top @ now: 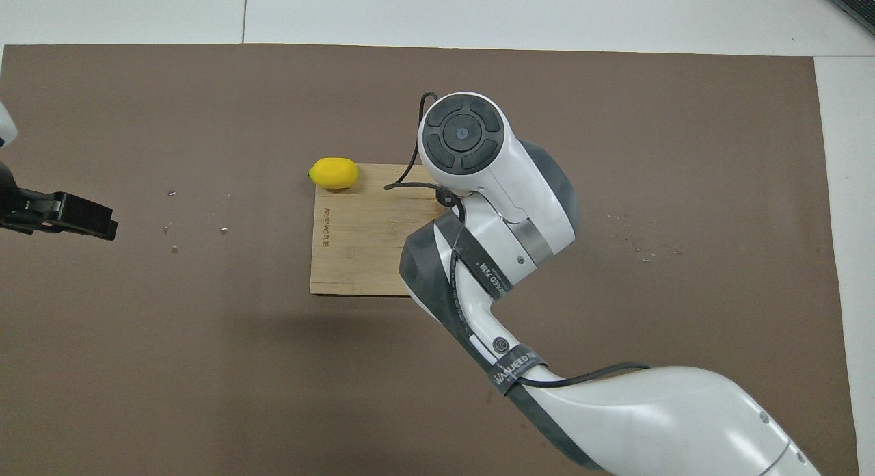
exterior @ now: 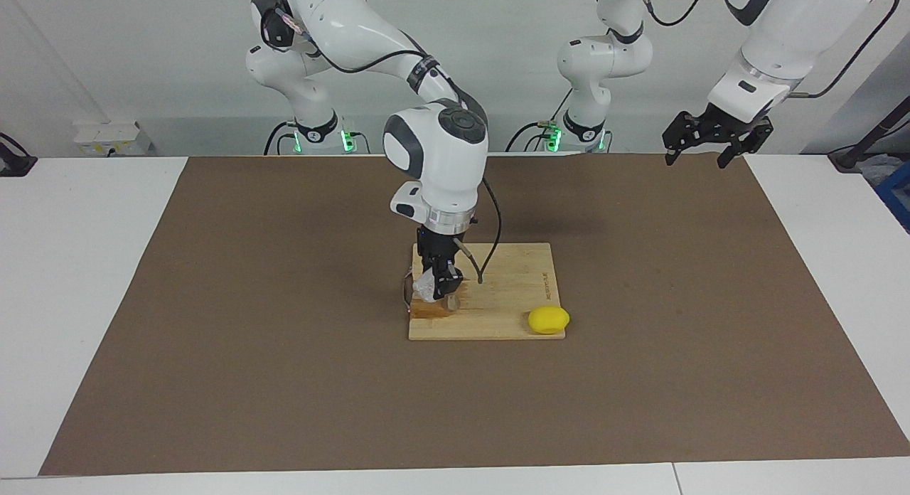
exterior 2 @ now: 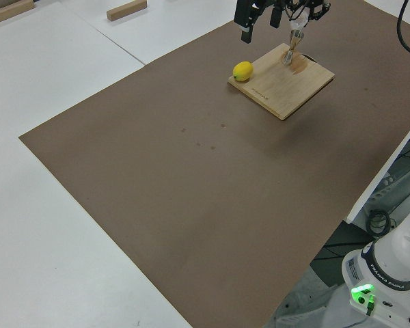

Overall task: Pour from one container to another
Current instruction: 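Tilt the glass cup with the right gripper to pour into the metal cup, then carry the glass cup back and lower it onto the table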

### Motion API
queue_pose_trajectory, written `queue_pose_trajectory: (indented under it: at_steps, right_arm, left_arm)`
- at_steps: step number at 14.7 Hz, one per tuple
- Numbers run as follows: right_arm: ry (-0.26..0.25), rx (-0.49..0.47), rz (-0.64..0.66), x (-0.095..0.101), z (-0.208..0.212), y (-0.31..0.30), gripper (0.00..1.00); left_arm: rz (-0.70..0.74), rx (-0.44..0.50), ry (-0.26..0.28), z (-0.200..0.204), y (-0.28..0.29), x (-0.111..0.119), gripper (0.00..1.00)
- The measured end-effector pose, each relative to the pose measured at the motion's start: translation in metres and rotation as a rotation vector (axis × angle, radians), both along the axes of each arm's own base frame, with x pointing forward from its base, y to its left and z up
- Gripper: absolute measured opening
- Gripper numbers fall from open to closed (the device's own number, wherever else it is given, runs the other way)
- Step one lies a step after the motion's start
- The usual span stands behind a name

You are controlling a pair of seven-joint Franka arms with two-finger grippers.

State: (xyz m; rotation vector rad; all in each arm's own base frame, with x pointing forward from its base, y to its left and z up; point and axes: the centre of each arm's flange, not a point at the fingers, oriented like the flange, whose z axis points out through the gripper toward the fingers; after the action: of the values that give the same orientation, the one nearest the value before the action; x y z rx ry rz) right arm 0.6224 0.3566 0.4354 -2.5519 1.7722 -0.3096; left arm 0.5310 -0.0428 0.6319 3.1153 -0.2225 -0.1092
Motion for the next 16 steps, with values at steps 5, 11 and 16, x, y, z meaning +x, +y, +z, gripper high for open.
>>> queue_pose_trajectory:
  at_steps: [5, 11, 16]
  right_arm:
    - [0.027, 0.059, -0.051, 0.008, 0.008, -0.02, 0.51]
    - [0.097, 0.173, -0.147, 0.022, 0.014, -0.057, 0.51]
    - [0.205, 0.303, -0.212, 0.032, 0.003, -0.139, 0.51]
  left_arm:
    - [0.0, 0.0, 0.0, 0.0, 0.0, 0.0, 1.0]
    - [0.0, 0.0, 0.0, 0.0, 0.0, 0.0, 1.0]
    - [0.0, 0.0, 0.0, 0.0, 0.0, 0.0, 1.0]
